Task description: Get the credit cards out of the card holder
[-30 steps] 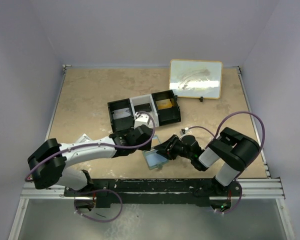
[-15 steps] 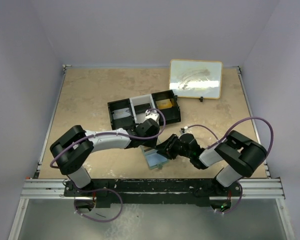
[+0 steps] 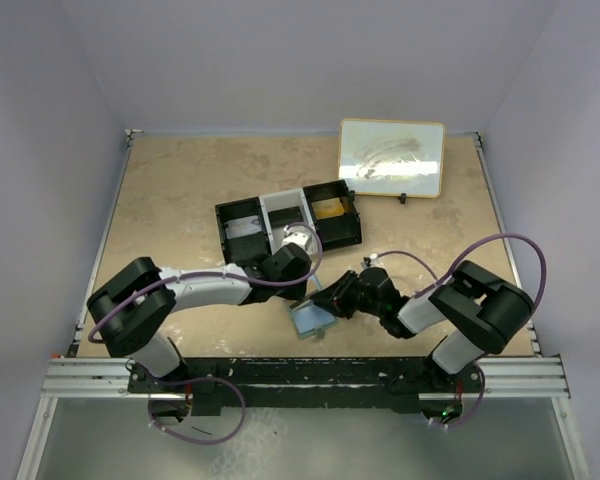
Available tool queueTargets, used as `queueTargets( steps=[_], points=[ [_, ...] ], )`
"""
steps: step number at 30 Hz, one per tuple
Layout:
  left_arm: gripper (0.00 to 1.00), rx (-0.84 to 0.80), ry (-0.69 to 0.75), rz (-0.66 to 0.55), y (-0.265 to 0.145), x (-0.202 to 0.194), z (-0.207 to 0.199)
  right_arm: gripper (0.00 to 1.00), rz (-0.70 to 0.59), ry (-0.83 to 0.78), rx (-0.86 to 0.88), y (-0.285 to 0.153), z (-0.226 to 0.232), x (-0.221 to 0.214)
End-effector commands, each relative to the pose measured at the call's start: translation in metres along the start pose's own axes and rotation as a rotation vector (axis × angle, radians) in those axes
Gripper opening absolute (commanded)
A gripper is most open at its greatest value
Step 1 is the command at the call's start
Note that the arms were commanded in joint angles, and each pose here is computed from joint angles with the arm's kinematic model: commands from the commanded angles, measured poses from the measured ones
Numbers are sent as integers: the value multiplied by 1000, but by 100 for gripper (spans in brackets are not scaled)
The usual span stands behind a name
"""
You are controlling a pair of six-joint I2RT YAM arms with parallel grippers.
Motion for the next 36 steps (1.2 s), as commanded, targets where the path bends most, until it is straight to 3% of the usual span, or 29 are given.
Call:
queueTargets(
  steps=[1,6,11,18,26,36],
  points=[
    [41,-20,-27,19,-5,-6,0,28,-82,-45,-119,10,-17,11],
    [40,-9,-30,13,-6,-4,1,18,-64,-90,-107,10,-15,10],
    [39,-10,-32,9,-9,-3,1,18,-41,-145,-61,11,-6,9],
    [39,-24,-57,-15,-19,0,1,9,3,-278,-26,10,7,7],
    [44,-70,-108,-56,-43,4,1,6,102,-464,11,6,16,1],
    [47,-44,-142,-82,-66,-5,19,11,241,-665,96,-1,16,-11]
  ],
)
Point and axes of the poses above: each gripper's point midway between its finger pads, its own y axis out along the fingers, its own z axis along the line the jaws close on, x = y × z, the point moved 6 cm from there along -y, back along the fingers, and after that the axes turned 6 degrees about -y, right-handed, at the moved point
